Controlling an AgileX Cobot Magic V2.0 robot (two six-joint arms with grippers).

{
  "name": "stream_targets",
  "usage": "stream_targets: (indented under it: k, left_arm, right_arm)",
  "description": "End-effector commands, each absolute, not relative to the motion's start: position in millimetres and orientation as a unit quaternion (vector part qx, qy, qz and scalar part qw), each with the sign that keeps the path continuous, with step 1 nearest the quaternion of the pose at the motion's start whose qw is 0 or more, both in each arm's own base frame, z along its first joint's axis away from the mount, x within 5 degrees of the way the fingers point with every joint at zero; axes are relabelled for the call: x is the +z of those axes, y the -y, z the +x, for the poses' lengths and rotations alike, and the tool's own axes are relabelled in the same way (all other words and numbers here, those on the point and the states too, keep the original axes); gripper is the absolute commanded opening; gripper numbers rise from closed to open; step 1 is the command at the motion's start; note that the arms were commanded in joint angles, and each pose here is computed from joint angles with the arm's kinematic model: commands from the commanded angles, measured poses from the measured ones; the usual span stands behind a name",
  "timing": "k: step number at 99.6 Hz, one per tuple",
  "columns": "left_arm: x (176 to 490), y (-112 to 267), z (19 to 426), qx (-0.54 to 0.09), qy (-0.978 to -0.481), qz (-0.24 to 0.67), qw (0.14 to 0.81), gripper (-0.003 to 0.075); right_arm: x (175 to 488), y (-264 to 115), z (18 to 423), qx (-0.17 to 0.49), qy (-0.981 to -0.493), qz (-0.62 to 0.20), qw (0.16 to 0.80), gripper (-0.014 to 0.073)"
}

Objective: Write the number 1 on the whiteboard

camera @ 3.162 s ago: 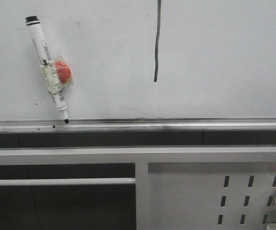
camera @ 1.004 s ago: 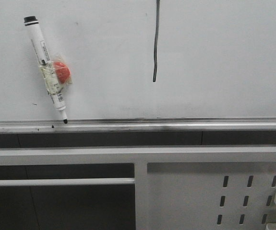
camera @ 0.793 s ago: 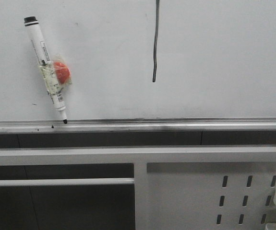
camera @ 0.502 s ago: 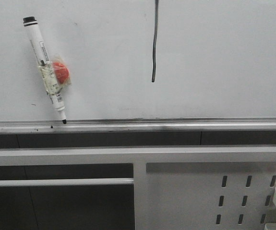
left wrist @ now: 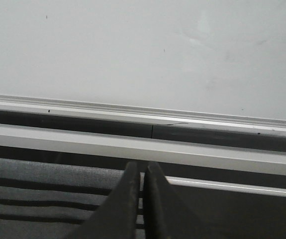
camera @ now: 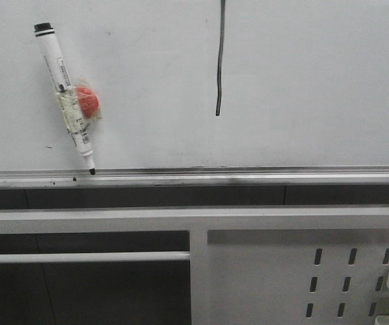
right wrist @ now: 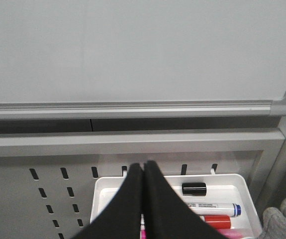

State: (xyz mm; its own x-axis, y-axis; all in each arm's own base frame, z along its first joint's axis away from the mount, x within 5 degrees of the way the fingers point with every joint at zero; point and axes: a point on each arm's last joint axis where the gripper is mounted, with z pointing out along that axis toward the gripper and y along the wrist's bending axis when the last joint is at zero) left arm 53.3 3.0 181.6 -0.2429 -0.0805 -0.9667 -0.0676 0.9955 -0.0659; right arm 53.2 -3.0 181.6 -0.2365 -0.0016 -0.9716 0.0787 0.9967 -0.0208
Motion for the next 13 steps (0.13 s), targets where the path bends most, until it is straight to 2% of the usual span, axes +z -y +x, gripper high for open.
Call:
stream_targets:
  k: [1,13]
  left_arm:
    - [175.6,-2.7,53.8,-0.009,-0.777,-0.048,0.628,-0.002]
    - [175.6,-2.7,53.8,-0.009,-0.777,-0.048,0.628,-0.002]
  right_arm:
    - [180.0,4.2,53.0,-0.046,-0.777,0.022,0.628,-0.0059]
    - [180.0,4.2,53.0,-0.046,-0.777,0.022,0.628,-0.0059]
